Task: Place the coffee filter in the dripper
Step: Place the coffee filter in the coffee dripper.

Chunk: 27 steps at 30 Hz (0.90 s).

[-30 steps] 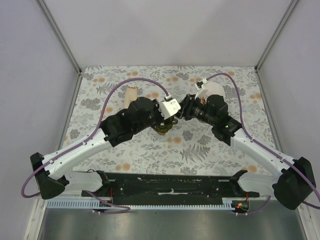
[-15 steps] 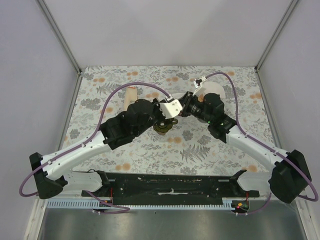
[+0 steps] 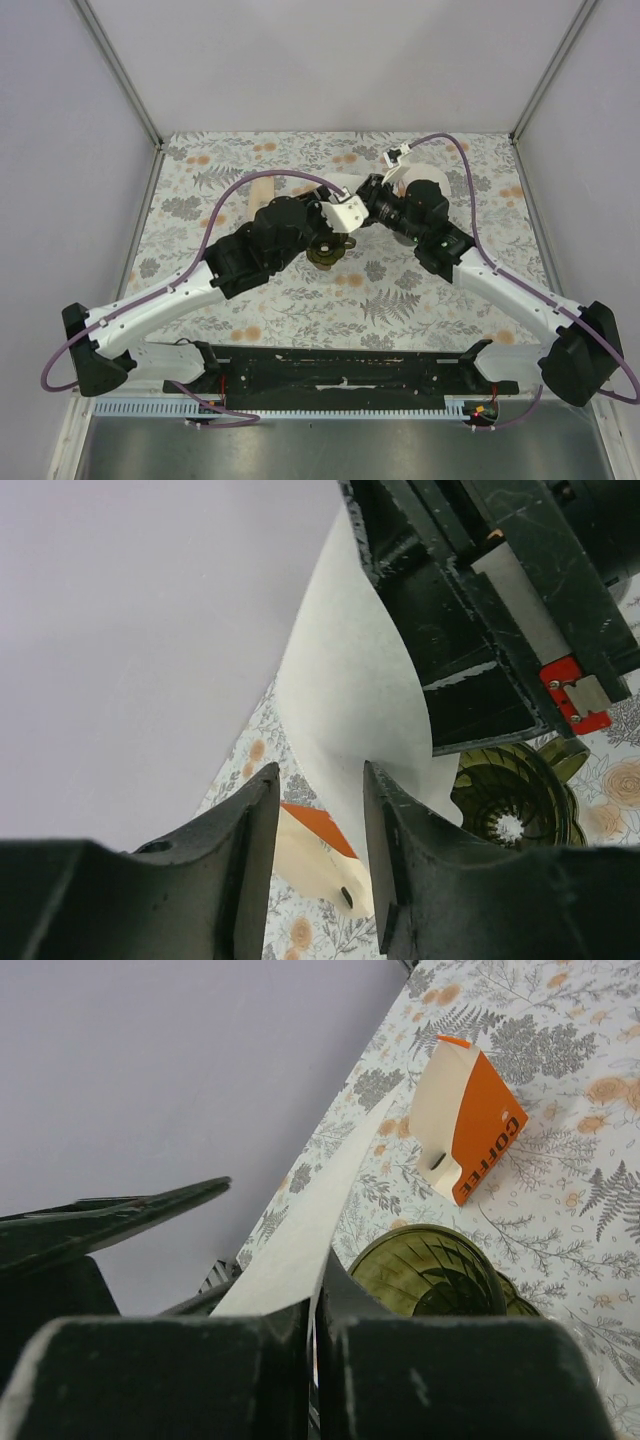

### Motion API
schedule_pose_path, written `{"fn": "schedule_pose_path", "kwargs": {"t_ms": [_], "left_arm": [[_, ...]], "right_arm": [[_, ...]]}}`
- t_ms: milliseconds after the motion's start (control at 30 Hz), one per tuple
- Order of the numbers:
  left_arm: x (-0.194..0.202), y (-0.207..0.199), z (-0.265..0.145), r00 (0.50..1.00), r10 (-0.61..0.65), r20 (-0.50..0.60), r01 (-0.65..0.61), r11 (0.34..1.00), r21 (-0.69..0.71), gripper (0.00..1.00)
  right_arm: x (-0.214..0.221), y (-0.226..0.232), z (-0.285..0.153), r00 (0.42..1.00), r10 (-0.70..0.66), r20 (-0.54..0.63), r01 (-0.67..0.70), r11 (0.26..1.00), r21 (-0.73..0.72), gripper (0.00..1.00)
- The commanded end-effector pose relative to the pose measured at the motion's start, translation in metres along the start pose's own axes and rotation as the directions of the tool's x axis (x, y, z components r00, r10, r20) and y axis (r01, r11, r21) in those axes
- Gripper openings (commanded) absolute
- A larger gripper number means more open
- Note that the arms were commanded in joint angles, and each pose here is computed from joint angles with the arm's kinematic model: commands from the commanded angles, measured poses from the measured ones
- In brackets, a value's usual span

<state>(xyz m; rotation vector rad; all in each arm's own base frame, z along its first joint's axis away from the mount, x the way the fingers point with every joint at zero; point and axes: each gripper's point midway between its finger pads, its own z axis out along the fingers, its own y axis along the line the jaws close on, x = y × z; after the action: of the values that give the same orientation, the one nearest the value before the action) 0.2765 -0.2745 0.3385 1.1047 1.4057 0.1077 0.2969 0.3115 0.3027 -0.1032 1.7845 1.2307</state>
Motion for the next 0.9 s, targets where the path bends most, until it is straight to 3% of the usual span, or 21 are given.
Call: {"fn": "schedule_pose_path", "kwargs": {"t_ms": [0,167,300,500,667,733,867], "left_arm": [[-0.018,0.017,-0.001,1.0,-0.008,0.024,0.009,0.999,-0.04,0.46],[-0.038,0.007,-0.019,0.989,-0.102,0.108,0.093,0.992,0.088,0.56],[-0.049,-0.012,-0.041,0.969,-0.059,0.241,0.01,0.979,0.203,0.7],[-0.029,-0.002,-0.013,0.993,0.013,0.116,-0.023,0.996,0.085,0.7],[-0.029,-0.01,-0.009,0.993,0.023,0.118,-0.036,0.994,0.108,0.73],[-0.028,-0.012,-0.01,0.992,0.028,0.121,-0.041,0.993,0.109,0.82],[-0.027,-0.011,-0.006,0.992,0.052,0.117,-0.063,0.994,0.094,0.84]], "right_arm": [[-0.023,0.016,-0.001,0.996,-0.074,0.055,0.075,0.997,-0.001,0.0],[-0.025,0.008,0.004,0.996,-0.077,0.052,0.075,0.996,0.039,0.0],[-0.025,0.016,0.007,0.997,-0.065,0.042,0.065,0.998,0.002,0.0],[-0.03,0.023,0.003,0.996,-0.068,0.053,0.069,0.998,-0.013,0.0],[-0.031,0.024,0.0,0.996,-0.07,0.062,0.071,0.997,-0.009,0.0],[-0.031,0.023,0.0,0.995,-0.07,0.064,0.071,0.997,-0.009,0.0],[-0.032,0.026,0.001,0.996,-0.066,0.063,0.068,0.997,-0.025,0.0]]}}
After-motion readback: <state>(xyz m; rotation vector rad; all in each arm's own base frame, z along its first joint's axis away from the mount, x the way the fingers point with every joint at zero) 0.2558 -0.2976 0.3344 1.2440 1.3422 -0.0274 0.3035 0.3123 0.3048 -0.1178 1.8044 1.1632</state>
